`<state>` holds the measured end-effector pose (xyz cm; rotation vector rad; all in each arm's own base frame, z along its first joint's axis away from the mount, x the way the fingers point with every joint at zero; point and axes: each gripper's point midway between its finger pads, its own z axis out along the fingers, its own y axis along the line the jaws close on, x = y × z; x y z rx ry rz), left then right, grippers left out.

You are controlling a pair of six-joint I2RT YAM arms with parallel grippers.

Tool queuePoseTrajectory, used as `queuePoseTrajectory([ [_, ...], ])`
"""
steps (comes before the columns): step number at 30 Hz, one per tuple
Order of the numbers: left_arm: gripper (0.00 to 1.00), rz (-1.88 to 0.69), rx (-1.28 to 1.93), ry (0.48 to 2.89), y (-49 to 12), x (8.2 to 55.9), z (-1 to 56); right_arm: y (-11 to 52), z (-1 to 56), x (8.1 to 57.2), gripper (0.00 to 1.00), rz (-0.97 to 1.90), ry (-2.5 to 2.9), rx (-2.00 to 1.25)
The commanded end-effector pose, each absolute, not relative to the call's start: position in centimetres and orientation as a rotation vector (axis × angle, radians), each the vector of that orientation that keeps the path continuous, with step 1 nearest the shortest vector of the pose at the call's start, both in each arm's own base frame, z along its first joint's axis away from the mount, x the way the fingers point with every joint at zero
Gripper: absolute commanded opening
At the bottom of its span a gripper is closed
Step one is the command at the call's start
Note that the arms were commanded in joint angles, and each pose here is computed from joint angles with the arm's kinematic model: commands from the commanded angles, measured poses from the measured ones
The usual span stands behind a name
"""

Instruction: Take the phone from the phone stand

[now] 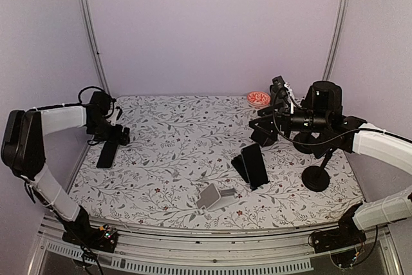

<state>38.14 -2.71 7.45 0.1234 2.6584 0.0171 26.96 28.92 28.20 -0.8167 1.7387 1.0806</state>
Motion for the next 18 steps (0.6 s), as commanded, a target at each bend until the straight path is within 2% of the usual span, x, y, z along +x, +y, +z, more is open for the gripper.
queuePoseTrajectory([
  [1, 0.99, -0.11, 0.308, 2.439, -8.8, 39.0, 13.8, 28.4, 29.8, 26.9, 0.99, 1.067, 1.704, -0.802],
  [11, 0.99, -0.366, 0.709, 2.132, -23.3, 32.1, 20.5, 27.9, 30.5, 26.5, 0.99, 1.052, 1.711, -0.788],
  [18, 0.99, -0.549, 1.0, 2.009, -32.1, 24.4, 18.9, 27.4, 30.1, 26.4, 0.99, 1.028, 1.739, -0.771],
])
